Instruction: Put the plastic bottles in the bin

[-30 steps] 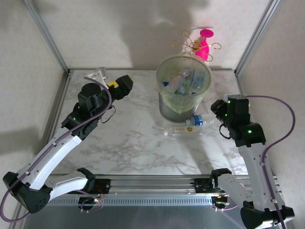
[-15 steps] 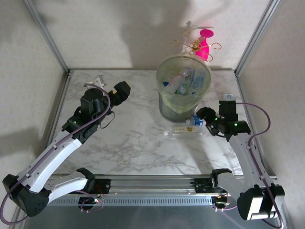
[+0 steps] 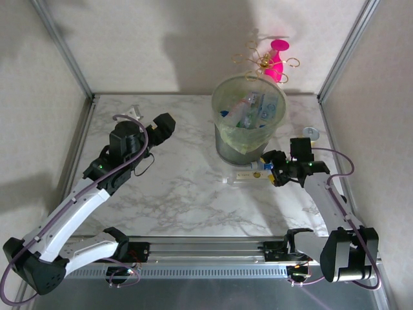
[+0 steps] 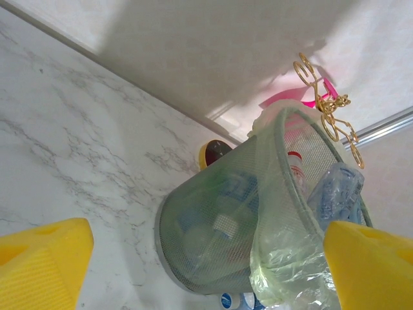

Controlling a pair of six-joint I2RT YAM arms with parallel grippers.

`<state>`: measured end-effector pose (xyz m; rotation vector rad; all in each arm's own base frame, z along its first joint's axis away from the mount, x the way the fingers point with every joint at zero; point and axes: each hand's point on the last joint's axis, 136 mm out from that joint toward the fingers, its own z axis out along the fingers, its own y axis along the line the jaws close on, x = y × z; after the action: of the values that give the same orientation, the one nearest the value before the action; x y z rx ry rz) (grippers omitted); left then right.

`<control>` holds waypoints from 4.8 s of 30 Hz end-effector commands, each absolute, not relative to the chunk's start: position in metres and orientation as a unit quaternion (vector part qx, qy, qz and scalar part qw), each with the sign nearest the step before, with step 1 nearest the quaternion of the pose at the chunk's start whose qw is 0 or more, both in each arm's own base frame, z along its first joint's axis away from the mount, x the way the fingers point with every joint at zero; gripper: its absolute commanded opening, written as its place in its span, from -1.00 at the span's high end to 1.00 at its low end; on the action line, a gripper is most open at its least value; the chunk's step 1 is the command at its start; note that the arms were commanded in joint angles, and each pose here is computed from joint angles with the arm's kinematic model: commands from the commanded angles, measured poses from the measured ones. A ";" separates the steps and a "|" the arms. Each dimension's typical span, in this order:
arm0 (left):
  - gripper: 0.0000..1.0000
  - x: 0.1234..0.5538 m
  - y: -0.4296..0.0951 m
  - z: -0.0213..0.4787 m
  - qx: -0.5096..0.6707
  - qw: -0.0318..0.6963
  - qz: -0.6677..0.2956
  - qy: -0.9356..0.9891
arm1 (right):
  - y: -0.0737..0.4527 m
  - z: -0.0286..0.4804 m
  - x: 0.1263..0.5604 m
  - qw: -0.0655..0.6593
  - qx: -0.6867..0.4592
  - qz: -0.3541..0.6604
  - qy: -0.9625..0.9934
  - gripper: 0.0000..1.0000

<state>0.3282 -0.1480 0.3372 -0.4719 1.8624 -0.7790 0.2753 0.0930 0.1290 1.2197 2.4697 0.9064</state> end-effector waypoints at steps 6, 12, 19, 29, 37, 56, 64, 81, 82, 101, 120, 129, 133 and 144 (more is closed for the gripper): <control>-0.84 0.323 -0.137 0.344 -0.205 0.516 -0.320 0.767 | 0.088 0.096 0.267 0.066 0.504 0.282 0.814 -0.39; -0.85 0.323 -0.135 0.345 -0.205 0.517 -0.319 0.768 | 0.088 0.079 0.273 0.059 0.502 0.271 0.819 -0.53; -0.84 0.323 -0.133 0.342 -0.210 0.516 -0.317 0.768 | 0.084 0.061 0.280 0.062 0.496 0.251 0.829 -0.45; -0.84 0.322 -0.131 0.341 -0.212 0.516 -0.312 0.769 | 0.080 0.040 0.275 0.048 0.493 0.222 0.840 -0.27; -0.84 0.325 -0.134 0.339 -0.209 0.513 -0.315 0.770 | 0.082 0.032 0.267 0.037 0.483 0.207 0.850 -0.25; -0.84 0.320 -0.131 0.345 -0.207 0.521 -0.317 0.765 | 0.059 0.050 0.245 0.050 0.494 0.155 0.854 -0.09; -0.85 0.317 -0.131 0.346 -0.202 0.520 -0.318 0.767 | 0.050 0.064 0.228 0.031 0.483 0.117 0.867 -0.11; -0.85 0.320 -0.135 0.346 -0.199 0.515 -0.323 0.769 | 0.058 0.036 0.251 -0.003 0.534 0.127 0.836 -0.44; -0.85 0.320 -0.134 0.346 -0.199 0.517 -0.320 0.769 | 0.056 0.034 0.248 -0.004 0.537 0.123 0.834 -0.37; -0.85 0.340 -0.146 0.359 -0.176 0.529 -0.315 0.768 | 0.071 0.137 0.288 0.114 0.417 0.186 0.882 0.31; -0.79 0.340 -0.186 0.437 -0.098 0.582 -0.371 0.717 | 0.136 0.379 0.293 0.407 0.085 0.431 0.800 0.30; -0.79 0.333 -0.189 0.436 -0.091 0.580 -0.378 0.716 | 0.133 0.456 0.352 0.478 0.094 0.443 0.752 0.32; -0.78 0.334 -0.189 0.427 -0.098 0.571 -0.381 0.721 | 0.116 0.458 0.402 0.497 0.146 0.398 0.757 0.37; -0.79 0.330 -0.190 0.412 -0.093 0.556 -0.373 0.737 | 0.147 0.433 0.471 0.489 0.098 0.343 0.796 0.35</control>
<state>0.3374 -0.1887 0.4124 -0.2387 1.7383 -0.8658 0.4747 0.1248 0.4120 0.3630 1.9585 0.8299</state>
